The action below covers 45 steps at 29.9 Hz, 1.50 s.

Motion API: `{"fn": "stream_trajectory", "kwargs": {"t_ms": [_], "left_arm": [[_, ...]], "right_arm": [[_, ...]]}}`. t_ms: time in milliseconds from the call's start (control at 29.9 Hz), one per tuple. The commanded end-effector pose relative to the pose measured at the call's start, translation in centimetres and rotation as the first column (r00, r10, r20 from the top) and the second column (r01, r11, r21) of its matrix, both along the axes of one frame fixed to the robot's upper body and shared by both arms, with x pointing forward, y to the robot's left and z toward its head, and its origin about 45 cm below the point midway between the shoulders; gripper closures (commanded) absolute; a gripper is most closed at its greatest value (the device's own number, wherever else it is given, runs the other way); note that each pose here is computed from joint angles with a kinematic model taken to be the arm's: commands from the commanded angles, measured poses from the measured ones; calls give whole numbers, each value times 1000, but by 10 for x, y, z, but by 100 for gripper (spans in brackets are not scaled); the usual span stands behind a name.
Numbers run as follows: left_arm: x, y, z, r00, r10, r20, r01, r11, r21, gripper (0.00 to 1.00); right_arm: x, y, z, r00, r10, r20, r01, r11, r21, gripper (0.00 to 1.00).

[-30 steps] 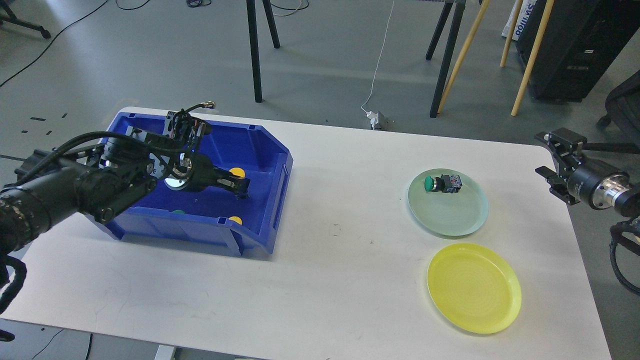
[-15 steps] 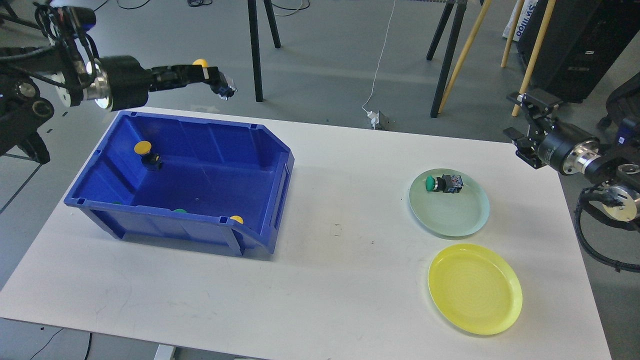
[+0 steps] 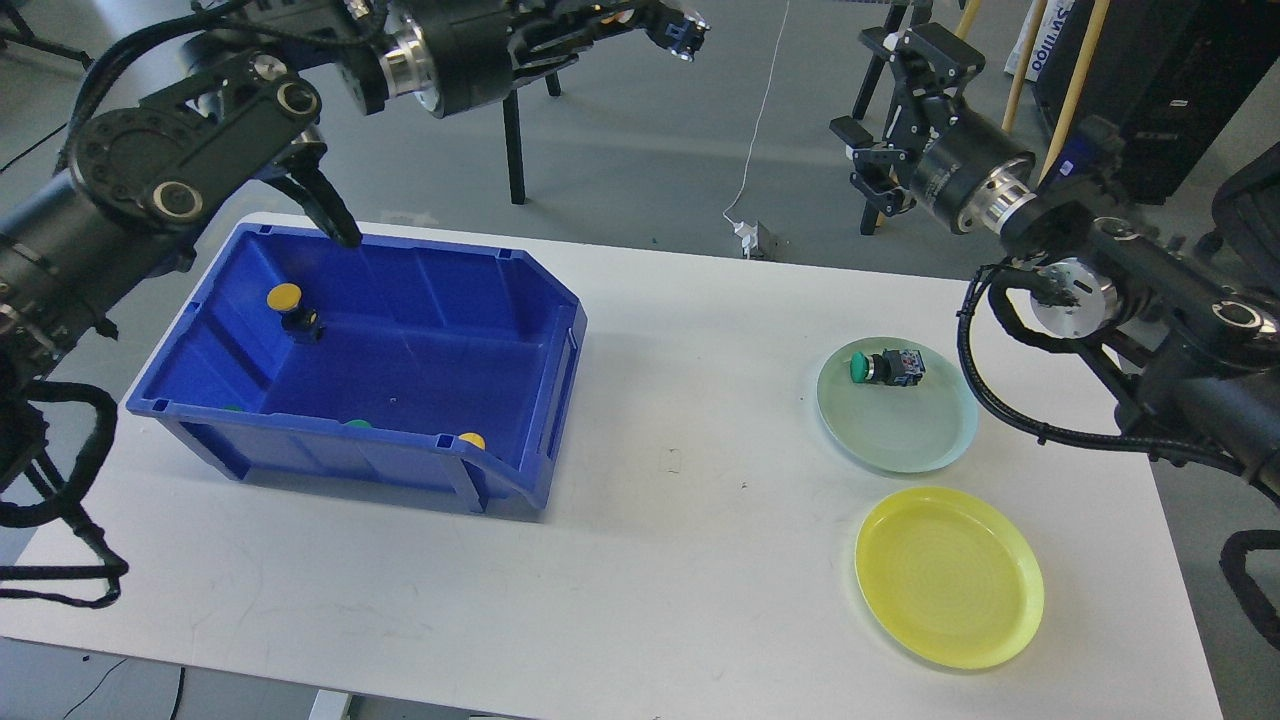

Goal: Pass button and place on color plate
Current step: 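Pass the yellow-capped button from the left gripper to the right gripper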

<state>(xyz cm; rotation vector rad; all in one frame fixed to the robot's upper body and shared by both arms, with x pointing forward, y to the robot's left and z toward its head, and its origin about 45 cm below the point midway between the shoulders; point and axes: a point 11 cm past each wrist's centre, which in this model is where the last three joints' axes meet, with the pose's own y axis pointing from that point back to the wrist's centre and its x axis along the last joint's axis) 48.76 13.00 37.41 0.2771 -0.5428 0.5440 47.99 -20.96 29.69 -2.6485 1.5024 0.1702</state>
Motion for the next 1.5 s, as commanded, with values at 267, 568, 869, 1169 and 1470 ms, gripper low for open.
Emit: {"fn": "stream_trajectory", "kwargs": {"t_ms": [267,568,869,1169,1470], "left_arm": [[5,-18,-1,999,1,-40,-4,997,-76,81],[5,-19,2,998,1,-65,-10,991,-131,81],[6,-18,2,998,4,-65,-13,991,-131,81],[11,-8,-4,996,37,-77,-46,991,-126,81],[11,-9,-6,996,37,-81,-47,992,-121,71]], "right_arm": [[6,53,31,999,49,6,-49,980,194,13],[4,83,31,996,91,-8,-86,967,240,12],[3,88,31,995,104,-7,-99,964,246,39],[3,87,31,994,111,-14,-105,966,237,72],[7,82,31,995,101,-14,-95,969,229,83]]}}
